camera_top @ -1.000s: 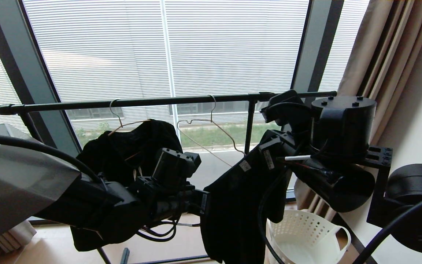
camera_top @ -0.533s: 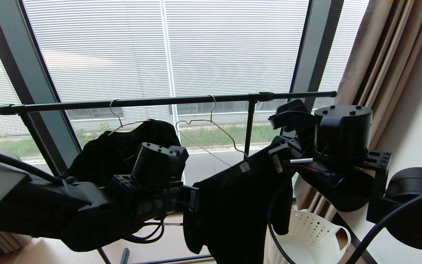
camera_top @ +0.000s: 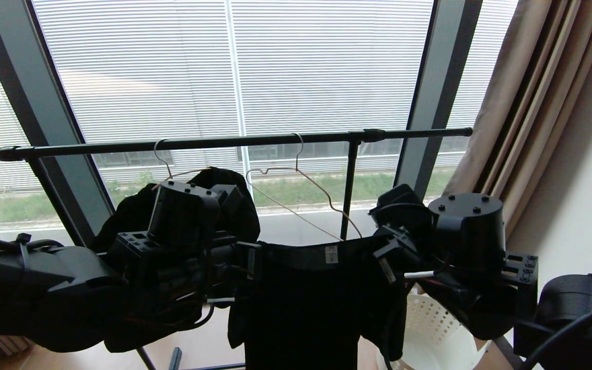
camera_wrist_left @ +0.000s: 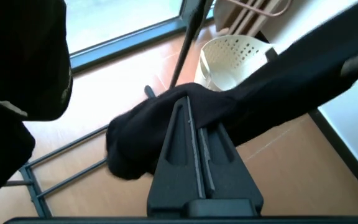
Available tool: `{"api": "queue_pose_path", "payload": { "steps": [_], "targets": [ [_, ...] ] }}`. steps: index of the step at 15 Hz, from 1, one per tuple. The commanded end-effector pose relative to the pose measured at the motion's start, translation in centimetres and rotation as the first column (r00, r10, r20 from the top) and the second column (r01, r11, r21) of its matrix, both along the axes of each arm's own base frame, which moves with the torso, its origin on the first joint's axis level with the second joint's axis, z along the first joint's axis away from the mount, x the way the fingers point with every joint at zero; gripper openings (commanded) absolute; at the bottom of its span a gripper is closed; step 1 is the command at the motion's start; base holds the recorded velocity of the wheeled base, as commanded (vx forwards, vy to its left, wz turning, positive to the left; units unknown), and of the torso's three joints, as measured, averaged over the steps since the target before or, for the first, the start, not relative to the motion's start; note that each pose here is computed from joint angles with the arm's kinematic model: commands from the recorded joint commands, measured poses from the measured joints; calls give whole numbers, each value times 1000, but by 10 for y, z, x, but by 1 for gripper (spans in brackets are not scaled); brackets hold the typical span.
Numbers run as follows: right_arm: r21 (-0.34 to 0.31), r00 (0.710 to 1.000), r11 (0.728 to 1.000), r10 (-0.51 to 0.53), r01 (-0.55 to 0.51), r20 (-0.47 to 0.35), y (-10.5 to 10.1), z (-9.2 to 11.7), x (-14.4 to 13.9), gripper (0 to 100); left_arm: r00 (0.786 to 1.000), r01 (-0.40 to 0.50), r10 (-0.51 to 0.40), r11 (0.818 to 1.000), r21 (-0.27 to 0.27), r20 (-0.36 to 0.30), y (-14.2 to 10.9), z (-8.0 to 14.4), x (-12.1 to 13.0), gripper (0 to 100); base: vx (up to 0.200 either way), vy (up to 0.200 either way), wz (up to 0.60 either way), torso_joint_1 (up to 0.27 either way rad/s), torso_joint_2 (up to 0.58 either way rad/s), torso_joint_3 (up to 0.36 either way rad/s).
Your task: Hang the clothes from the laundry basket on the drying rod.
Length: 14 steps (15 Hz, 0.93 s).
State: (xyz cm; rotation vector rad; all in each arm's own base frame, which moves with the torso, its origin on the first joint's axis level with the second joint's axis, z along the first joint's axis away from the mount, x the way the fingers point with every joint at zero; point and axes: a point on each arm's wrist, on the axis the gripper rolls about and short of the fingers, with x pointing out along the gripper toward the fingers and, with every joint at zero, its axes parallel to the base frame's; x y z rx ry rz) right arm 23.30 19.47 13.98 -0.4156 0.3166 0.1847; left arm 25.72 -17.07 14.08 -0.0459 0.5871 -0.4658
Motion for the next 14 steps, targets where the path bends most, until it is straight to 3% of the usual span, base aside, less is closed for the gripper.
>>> {"api": "queue_pose_path", "payload": {
  "steps": [1,4,8,11,14],
  "targets": [
    [-11,999,999,31,-31,-16,3,-9,-8,0,1000,-8,8,1000,-4,6,3,2,0,0,0,0,0,0,0,0],
    [3,999,999,32,-32,2,5,-6,-6,0,1000,-8,8,1000,-6,9,4,3,-3,0,0,0,0,0,0,0],
    [-29,999,999,41,-41,-4,-5,-5,-18,0,998,-17,19,999,-34,55,3,17,6,0,0,0,0,0,0,0],
    [-64,992,990,124,-125,-8,-2,-2,-43,0,992,15,-11,999,-29,127,-4,34,14,0,0,0,0,0,0,0],
    [-65,967,965,255,-256,-15,17,3,-73,0,988,44,-39,999,-31,152,-16,50,20,0,0,0,0,0,0,0]
  ]
}}
